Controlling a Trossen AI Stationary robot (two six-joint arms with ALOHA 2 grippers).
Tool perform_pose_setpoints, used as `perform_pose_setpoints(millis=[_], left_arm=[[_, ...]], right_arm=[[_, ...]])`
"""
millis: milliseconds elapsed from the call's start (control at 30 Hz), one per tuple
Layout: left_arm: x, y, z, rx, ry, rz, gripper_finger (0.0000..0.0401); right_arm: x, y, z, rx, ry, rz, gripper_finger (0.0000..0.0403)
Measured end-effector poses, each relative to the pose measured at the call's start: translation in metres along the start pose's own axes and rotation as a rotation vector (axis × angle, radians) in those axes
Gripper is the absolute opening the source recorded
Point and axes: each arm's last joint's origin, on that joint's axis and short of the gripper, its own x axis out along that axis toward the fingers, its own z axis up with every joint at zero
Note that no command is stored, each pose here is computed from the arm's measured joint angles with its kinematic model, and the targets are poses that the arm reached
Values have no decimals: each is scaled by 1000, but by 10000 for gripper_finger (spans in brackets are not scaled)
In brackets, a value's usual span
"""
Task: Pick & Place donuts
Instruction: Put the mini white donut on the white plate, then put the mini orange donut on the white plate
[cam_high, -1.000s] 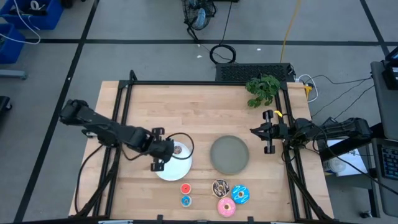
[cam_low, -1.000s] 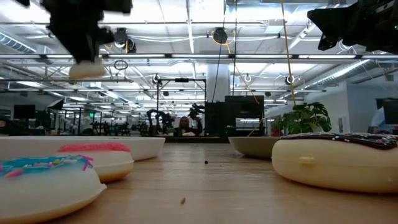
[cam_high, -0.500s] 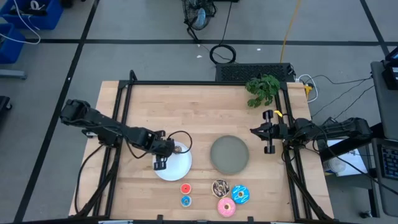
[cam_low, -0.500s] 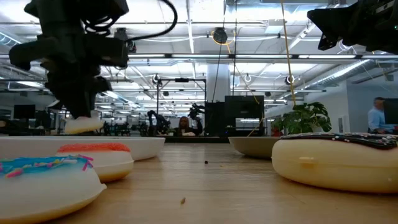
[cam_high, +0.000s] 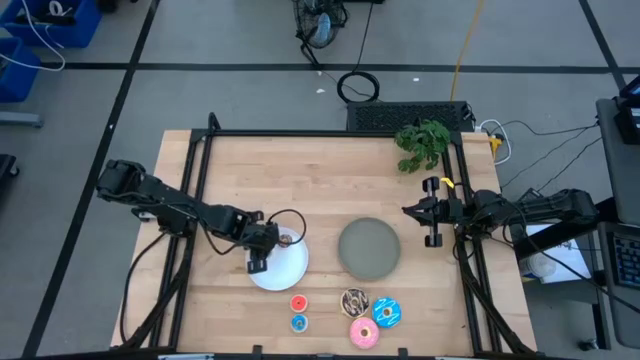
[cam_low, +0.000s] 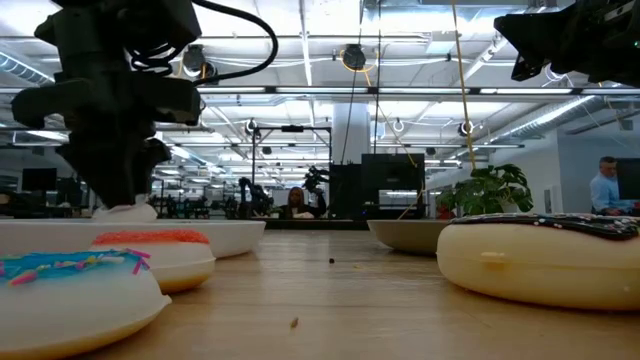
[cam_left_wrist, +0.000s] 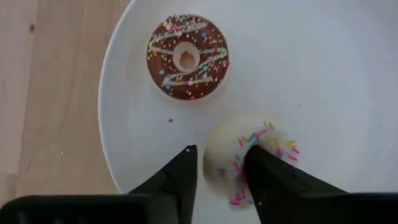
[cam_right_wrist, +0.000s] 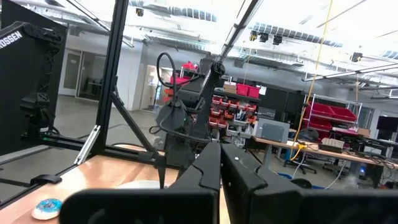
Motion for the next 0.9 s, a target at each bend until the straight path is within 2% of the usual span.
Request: perform_pose_setpoints(millis=[233, 433, 567, 767, 900], left_arm=[[0, 2, 1, -28, 4, -5, 212], [-13, 0, 18, -8, -25, -6, 237], [-36, -6, 38, 14, -39, 15, 239], [-76, -28, 62, 59, -92, -32, 236], [-95, -51, 62, 131, -116, -23, 190]], right_arm=[[0, 0, 0, 0, 0, 0, 0], [0, 0, 0, 0, 0, 0, 0], [0, 0, 0, 0, 0, 0, 0], [0, 0, 0, 0, 0, 0, 0], [0, 0, 0, 0, 4, 1, 0]])
